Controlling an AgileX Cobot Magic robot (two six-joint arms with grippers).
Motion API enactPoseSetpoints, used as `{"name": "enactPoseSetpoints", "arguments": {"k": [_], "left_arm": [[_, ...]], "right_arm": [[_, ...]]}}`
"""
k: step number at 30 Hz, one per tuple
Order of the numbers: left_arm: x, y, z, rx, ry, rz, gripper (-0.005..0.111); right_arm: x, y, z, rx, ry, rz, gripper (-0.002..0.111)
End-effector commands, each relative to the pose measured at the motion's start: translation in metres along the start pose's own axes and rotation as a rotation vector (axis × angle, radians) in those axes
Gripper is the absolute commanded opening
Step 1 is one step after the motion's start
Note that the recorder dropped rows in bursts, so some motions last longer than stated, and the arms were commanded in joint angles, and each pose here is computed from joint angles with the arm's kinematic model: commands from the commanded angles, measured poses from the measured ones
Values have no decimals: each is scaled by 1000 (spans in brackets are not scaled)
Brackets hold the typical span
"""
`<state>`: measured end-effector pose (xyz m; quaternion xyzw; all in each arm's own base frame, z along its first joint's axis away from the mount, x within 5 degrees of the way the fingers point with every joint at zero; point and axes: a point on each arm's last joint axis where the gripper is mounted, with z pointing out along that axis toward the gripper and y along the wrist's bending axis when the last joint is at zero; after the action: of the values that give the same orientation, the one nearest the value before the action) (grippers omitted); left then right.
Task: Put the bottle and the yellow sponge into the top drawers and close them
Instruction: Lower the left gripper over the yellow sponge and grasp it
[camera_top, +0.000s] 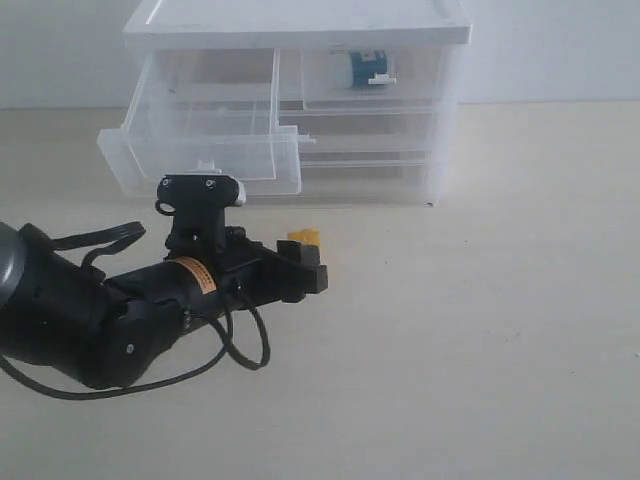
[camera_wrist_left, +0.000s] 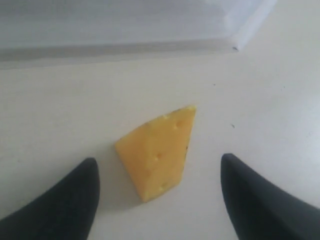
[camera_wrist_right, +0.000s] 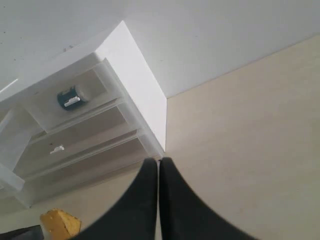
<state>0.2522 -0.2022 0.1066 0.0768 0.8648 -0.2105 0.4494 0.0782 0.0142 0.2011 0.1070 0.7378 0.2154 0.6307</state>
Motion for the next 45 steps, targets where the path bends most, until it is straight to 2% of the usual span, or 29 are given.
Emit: {"name": "enactPoseSetpoints", "arguments": {"k": [1, 10, 19, 23, 28, 33, 35, 37, 38, 41, 43, 45], "left_arm": [[-1, -14, 8, -21, -42, 44, 67], [-6, -25, 21, -129, -79, -16, 67], [-11, -34, 38, -218, -66, -4, 67], [-14, -36, 43, -243, -46, -5, 66], [-13, -42, 47, -220, -8, 32, 65], [-11, -45, 45, -238, 1, 18, 65], [-9, -43, 45, -265, 15, -20, 64], [-7, -41, 44, -294, 48, -56, 57], [-7, -40, 46, -295, 85, -44, 50], [-8, -40, 55, -277, 142, -45, 46], [-9, -39, 58, -283, 170, -44, 30], [-10, -38, 58, -294, 176, -37, 8]], "right_arm": [[-1, 0, 0, 8, -7, -4, 1], [-1, 0, 0, 8, -7, -4, 1], [-1, 0, 0, 8, -7, -4, 1], [-1, 0, 0, 8, -7, -4, 1], [-1, 0, 0, 8, -7, -4, 1], [-1, 0, 0, 8, -7, -4, 1], [-1, 0, 0, 8, -7, -4, 1], [-1, 0, 0, 8, -7, -4, 1], [-1, 0, 0, 8, -7, -4, 1], [-1, 0, 0, 8, -7, -4, 1], [-1, 0, 0, 8, -7, -4, 1], [-1, 0, 0, 8, -7, -4, 1]]}}
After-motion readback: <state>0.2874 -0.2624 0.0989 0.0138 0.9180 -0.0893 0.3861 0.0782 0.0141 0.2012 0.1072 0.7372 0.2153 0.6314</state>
